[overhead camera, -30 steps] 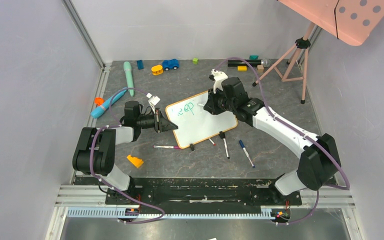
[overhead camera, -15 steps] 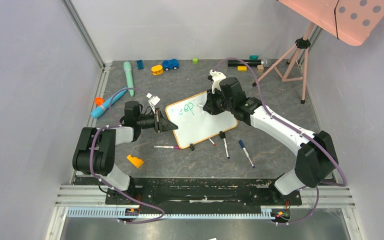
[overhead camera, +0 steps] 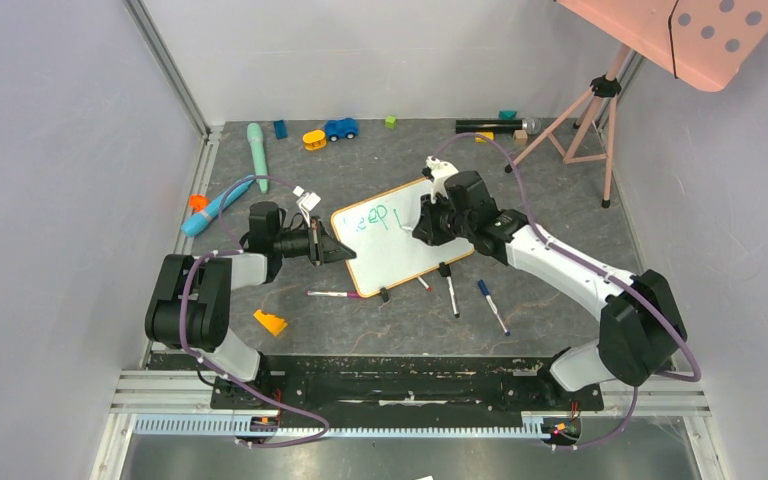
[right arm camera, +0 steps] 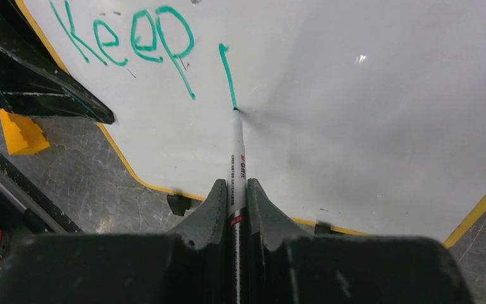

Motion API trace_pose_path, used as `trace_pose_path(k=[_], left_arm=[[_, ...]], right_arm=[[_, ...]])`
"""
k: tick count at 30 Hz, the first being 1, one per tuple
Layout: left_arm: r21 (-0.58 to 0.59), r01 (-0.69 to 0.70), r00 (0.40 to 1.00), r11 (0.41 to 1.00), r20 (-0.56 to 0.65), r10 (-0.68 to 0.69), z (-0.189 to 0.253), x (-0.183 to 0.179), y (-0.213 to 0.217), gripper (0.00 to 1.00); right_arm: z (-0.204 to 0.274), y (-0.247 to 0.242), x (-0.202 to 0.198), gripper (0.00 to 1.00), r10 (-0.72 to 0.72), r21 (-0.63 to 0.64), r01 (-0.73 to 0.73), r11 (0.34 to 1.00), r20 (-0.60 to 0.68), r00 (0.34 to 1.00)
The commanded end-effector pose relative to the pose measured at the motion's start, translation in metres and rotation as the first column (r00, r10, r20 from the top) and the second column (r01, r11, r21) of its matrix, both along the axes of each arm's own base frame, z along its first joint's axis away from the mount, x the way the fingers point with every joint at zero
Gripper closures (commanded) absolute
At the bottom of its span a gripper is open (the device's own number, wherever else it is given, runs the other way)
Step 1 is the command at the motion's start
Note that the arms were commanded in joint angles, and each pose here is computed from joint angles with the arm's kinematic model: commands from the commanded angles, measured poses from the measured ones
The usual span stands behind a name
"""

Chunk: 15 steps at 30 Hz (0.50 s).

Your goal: Write a sentence on the whiteboard

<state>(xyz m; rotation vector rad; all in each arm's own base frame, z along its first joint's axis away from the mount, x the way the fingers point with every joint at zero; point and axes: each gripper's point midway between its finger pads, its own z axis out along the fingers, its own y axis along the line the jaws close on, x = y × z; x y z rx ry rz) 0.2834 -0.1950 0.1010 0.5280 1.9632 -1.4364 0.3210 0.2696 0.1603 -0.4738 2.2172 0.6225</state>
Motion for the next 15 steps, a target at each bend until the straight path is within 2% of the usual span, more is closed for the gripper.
trace_pose_path(k=[1,15], left_arm=[[-0.005,0.036,0.999,0.999,0.021,-0.036,0.005,-0.004,-0.005,0.98],[-0.006,0.040,0.999,0.999,0.033,-0.039,0.007,-0.004,-0.005,0.98]], right_arm=[[0.000,-0.003,-0.005,1.00,-0.020,0.024,0.020,1.000,0.009,1.000],[0.046,0.006,0.010,1.00,-0.020,0.068,0.013,0.998,0.094,0.995]])
